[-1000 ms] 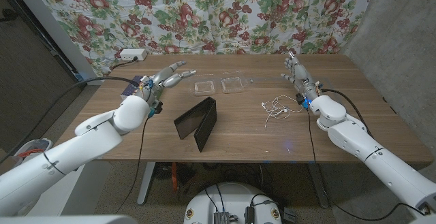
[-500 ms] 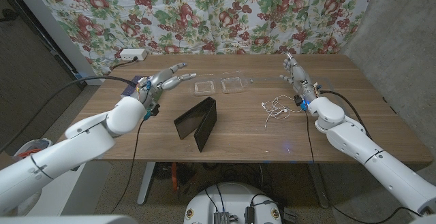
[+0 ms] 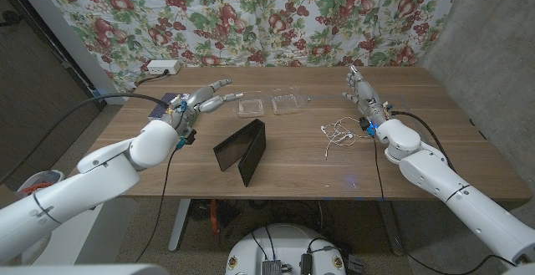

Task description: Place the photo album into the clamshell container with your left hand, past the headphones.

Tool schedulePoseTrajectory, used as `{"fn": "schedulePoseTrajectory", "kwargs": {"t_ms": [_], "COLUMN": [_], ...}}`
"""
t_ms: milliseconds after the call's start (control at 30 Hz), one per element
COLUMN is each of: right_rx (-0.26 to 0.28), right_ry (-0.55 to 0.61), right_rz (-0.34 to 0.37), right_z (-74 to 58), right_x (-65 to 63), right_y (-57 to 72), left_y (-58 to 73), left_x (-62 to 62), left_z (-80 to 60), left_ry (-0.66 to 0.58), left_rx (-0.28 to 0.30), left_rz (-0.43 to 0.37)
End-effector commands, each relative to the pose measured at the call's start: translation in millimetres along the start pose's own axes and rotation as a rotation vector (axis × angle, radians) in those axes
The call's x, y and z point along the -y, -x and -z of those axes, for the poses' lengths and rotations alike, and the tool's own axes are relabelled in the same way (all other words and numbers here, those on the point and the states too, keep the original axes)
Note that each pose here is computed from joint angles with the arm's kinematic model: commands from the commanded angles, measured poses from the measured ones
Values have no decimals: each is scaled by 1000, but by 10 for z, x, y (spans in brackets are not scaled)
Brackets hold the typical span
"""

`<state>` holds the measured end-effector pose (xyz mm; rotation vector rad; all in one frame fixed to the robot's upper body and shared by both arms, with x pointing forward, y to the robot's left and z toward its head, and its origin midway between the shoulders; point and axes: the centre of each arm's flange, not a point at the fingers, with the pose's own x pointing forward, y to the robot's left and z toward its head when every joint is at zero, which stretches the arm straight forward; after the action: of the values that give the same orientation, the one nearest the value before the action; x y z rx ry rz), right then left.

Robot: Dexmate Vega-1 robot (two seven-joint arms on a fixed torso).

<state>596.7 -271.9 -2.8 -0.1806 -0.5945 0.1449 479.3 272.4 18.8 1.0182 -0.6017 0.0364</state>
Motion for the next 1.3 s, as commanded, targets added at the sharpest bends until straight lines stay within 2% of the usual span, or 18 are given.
{"fn": "schedulePoseTrajectory", "kwargs": {"t_ms": [33, 567, 1300], "right_rx": [1, -2, -2], "right_ry": [2, 2, -1], "right_rz": [-5, -14, -28], "right_z": [-16, -11, 10], "right_x": [-11, 26, 91], "right_y": [-40, -73, -122], "left_y": [37, 97, 179], "left_x": [33, 106, 268], "left_z": [-102, -262, -379], "left_ry": [-42, -76, -111], "left_rx": [-12, -27, -60], "left_rz": [-13, -20, 7]}}
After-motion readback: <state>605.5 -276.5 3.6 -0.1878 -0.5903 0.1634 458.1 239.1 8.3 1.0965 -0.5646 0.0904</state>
